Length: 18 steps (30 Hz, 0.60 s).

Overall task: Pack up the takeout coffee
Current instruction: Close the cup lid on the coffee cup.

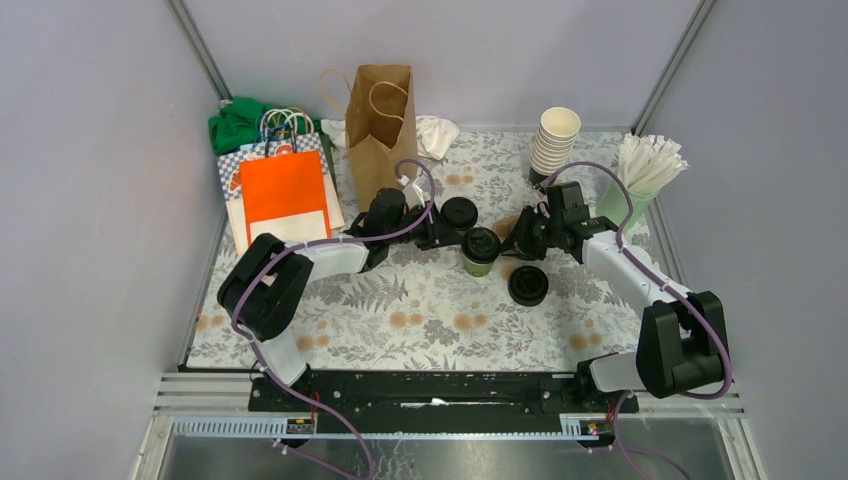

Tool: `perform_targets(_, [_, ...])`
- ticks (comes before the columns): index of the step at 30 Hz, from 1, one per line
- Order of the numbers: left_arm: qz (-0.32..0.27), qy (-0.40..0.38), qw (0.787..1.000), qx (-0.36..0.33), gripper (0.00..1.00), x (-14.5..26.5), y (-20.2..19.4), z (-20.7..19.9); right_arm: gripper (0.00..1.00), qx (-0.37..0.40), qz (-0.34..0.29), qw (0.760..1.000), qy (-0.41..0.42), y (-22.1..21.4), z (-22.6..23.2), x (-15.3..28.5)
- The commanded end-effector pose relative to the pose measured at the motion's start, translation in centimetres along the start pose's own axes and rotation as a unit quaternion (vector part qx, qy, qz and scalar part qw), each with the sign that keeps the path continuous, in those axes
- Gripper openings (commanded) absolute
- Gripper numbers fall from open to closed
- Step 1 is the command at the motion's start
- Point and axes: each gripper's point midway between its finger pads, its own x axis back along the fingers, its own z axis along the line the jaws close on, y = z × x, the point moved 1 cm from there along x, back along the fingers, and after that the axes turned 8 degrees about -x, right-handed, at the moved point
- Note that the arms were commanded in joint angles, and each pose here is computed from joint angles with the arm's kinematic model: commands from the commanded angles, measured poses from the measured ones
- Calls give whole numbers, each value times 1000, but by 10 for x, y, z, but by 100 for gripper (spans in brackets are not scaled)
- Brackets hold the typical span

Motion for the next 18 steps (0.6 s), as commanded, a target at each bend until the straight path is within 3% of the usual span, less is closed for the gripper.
perform_targets(1, [21,3,1000,-9,11,-7,-12,8,23,10,1,1000,11,4,8,-2])
perform_targets(18, [69,56,996,-13,7,-12,-48,38,23,3,13,1000,-6,-3,-6,-9])
